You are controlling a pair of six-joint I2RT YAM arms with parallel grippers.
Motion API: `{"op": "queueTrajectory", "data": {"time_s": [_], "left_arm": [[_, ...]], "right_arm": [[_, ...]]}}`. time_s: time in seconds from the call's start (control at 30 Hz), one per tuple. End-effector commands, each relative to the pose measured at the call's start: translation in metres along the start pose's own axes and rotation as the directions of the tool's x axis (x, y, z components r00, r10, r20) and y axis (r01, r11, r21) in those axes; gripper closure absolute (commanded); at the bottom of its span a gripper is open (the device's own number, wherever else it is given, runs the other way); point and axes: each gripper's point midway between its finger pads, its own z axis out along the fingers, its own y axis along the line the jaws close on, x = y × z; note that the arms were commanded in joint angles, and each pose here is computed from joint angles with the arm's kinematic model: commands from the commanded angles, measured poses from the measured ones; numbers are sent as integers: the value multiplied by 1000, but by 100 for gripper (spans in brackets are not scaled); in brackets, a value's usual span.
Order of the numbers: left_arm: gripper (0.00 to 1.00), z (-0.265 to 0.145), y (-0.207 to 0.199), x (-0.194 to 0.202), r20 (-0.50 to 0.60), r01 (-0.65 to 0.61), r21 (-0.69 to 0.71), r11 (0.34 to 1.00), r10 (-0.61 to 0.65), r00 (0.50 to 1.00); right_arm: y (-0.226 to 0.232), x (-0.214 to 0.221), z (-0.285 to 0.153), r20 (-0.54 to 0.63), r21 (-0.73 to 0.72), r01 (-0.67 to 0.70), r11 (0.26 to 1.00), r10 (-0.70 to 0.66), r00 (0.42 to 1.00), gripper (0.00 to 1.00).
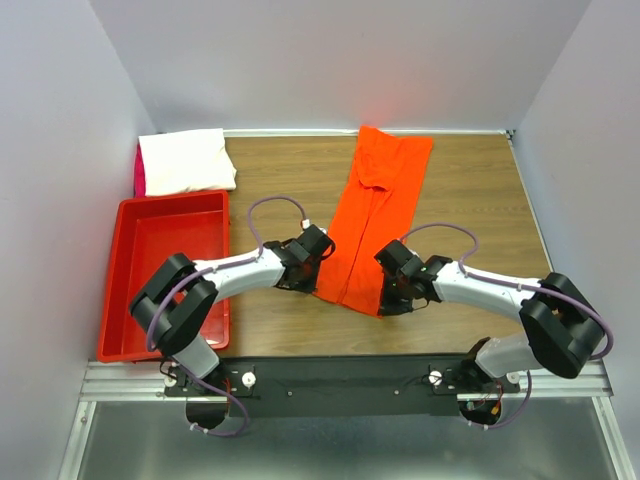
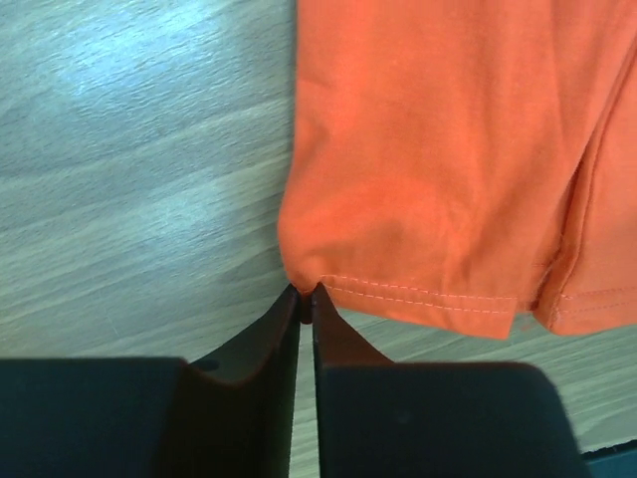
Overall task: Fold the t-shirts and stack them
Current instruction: Fold the tshirt
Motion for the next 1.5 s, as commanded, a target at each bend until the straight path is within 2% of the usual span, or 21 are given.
{"op": "queueTrajectory", "data": {"time_s": [0.0,0.07,0.2,0.33,0.4,0.43,0.47,0.53,0.6,0.63,0.7,0.73,0.83,0.9,0.93,1.03,1.1,1.27,1.47], "left_arm": [[95,9,5,36,-92,-2,-19,1000,1,996],[100,1,-4,48,-116,-17,16,1000,19,993],[100,-26,-30,80,-159,-48,87,995,61,985],[100,-63,-61,135,-243,-39,188,981,85,966],[100,-85,-81,158,-283,26,246,969,46,958],[100,-98,-90,182,-310,-1,289,957,94,946],[100,-104,-96,190,-333,48,283,958,51,942],[100,-115,-102,196,-329,49,295,954,53,943],[100,-117,-103,191,-311,40,298,954,57,949],[100,-118,-106,185,-291,32,305,952,61,955],[100,-111,-102,163,-250,45,293,955,31,968],[100,-107,-99,141,-205,57,289,956,4,979],[100,-103,-86,101,-111,41,275,961,-10,994],[100,-101,-69,54,-7,81,235,969,-82,997],[100,-102,-66,32,52,44,230,972,-58,997],[100,-99,-51,-19,139,64,202,977,-93,986],[100,-87,-44,-38,167,43,165,985,-71,983],[100,-63,-31,-82,232,102,126,987,-129,964],[100,-47,-19,-107,265,130,87,988,-149,953]], "right_arm": [[-8,11,1,-42,9,63,998,-63,997,94],[-5,16,-2,-65,-18,76,997,-77,995,99],[7,33,-17,-112,-95,106,990,-117,987,99],[4,67,-32,-192,-88,186,979,-200,961,99],[-4,81,-41,-224,-58,201,978,-209,952,99],[-6,92,-45,-250,-50,206,977,-212,945,99],[-7,96,-49,-255,-60,207,976,-216,942,99],[-12,104,-53,-274,-52,201,978,-207,939,99],[-12,99,-59,-243,-59,199,978,-208,948,99],[-5,90,-65,-209,-62,202,977,-210,955,99],[-15,74,-69,-151,23,233,972,-227,962,99],[-15,57,-74,-107,83,239,967,-230,967,99],[-15,25,-77,-41,145,239,960,-235,971,99],[-9,-3,-83,15,142,242,960,-246,969,99],[-11,-22,-79,41,157,207,966,-216,975,99],[0,-66,-83,97,132,210,969,-224,970,99],[11,-92,-80,125,137,241,961,-259,958,99],[20,-141,-61,163,161,264,951,-289,943,99],[27,-180,-51,222,127,238,963,-261,939,99]]}}
